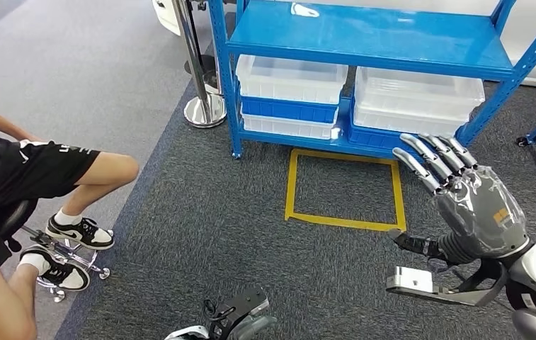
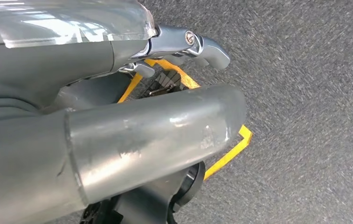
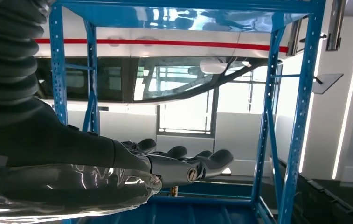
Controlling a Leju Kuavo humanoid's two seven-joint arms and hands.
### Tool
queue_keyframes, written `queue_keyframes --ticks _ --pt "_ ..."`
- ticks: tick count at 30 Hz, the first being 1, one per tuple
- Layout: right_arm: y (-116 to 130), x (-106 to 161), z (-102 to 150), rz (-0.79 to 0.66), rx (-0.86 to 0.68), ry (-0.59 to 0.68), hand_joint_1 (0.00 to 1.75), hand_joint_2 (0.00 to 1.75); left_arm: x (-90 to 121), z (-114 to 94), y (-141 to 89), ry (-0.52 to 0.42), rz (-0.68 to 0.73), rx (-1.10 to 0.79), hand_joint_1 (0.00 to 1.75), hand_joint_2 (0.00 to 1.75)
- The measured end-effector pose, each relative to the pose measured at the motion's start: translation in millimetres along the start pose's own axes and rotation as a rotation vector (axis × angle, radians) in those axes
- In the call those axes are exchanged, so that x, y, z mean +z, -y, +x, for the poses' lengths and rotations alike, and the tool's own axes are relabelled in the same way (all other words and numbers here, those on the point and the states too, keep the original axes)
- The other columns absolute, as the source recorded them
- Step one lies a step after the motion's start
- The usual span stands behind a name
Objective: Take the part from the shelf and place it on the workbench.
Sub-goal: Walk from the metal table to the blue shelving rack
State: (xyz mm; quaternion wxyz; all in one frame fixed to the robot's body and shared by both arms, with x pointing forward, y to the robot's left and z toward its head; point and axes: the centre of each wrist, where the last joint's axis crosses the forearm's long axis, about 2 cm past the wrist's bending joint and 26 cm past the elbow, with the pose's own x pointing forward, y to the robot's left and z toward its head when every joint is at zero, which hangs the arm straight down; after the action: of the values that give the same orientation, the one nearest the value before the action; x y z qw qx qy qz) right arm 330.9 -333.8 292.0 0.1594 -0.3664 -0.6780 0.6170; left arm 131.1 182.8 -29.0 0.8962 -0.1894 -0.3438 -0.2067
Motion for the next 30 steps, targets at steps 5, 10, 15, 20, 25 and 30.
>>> queue_keyframes --ticks 5,10,15,20,25,30 --pt "4.1 -5.2 -4.7 0.003 0.008 -0.009 0.00 0.00 -0.1 3.1 -0.6 0.008 -0.008 -0.004 0.00 0.00" --pt "2.7 -5.5 -8.3 0.017 0.009 -0.018 0.00 0.00 0.0 3.9 -0.6 0.009 -0.009 -0.004 0.00 0.00" --pt "4.6 -7.6 -10.9 0.023 0.005 -0.016 0.00 0.00 0.2 5.9 -0.3 0.016 -0.012 -0.006 0.00 0.00" --pt "9.8 -12.8 -13.2 0.021 0.007 -0.010 0.00 0.00 -0.2 8.6 -1.3 0.025 -0.014 -0.017 0.00 0.00" --pt "12.2 -18.6 -12.5 0.017 0.005 -0.003 0.00 0.00 -0.3 9.3 -1.7 0.028 -0.019 -0.024 0.00 0.00" --pt "14.4 -22.0 -12.9 0.013 0.008 0.001 0.00 0.00 0.0 9.2 -2.8 0.034 -0.025 -0.029 0.00 0.00"
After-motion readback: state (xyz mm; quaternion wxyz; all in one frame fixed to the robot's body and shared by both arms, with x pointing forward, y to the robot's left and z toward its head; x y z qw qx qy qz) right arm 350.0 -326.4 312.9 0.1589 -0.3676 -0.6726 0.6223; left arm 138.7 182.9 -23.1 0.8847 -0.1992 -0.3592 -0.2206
